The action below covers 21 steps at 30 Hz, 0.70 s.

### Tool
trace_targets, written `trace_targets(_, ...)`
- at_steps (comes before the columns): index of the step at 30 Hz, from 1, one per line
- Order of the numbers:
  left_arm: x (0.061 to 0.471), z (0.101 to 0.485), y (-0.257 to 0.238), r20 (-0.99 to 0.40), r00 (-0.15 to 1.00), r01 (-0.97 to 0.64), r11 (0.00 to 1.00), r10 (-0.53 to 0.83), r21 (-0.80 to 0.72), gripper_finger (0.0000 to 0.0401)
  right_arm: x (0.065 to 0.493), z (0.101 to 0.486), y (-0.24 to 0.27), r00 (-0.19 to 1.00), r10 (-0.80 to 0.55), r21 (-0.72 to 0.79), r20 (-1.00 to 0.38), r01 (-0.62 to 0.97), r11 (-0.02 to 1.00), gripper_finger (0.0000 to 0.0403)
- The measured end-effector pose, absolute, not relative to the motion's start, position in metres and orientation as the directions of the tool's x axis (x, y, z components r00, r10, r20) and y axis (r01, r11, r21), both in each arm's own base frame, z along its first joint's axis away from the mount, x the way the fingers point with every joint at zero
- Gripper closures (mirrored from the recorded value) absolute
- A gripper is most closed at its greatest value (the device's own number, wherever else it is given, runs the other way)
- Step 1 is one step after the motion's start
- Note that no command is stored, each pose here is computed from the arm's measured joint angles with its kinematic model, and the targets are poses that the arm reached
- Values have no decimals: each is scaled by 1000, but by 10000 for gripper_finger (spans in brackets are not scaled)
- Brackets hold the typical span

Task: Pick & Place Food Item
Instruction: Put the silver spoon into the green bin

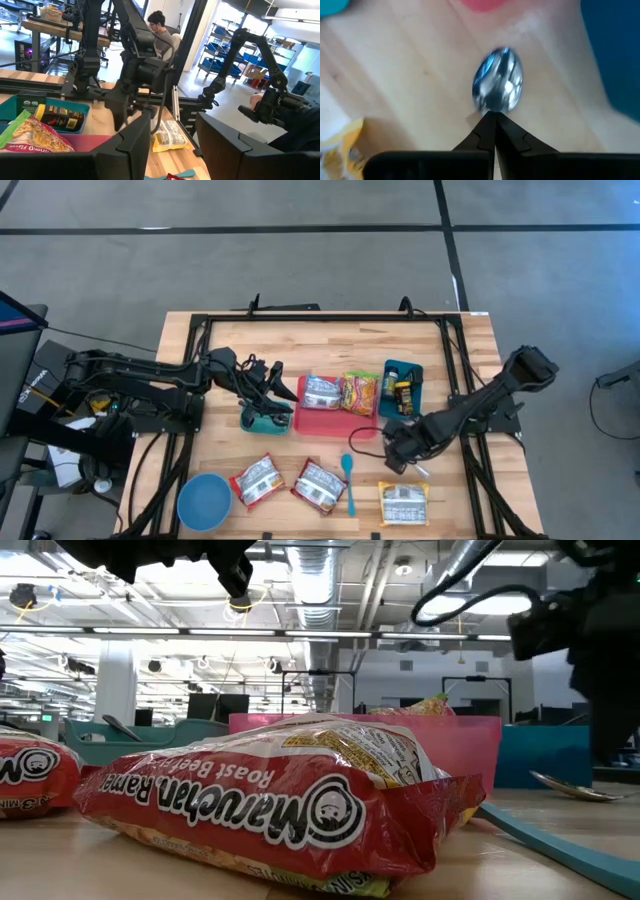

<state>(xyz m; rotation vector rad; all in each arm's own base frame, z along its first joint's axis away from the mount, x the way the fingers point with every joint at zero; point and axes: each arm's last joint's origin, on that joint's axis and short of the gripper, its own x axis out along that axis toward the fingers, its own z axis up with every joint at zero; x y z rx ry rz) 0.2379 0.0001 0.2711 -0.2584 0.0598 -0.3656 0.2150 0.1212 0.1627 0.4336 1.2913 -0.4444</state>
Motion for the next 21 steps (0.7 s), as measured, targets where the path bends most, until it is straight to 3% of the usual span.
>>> trace_targets(7, 238, 271, 0, -12, 933, 346, 901, -361, -261, 247, 206, 163, 136, 188, -3, 107, -982, 575, 811, 403)
trace_targets(21, 238, 271, 0, -12, 933, 346, 901, -361, -261, 247, 207, 161, 134, 176, -7, 99, -984, 585, 805, 391)
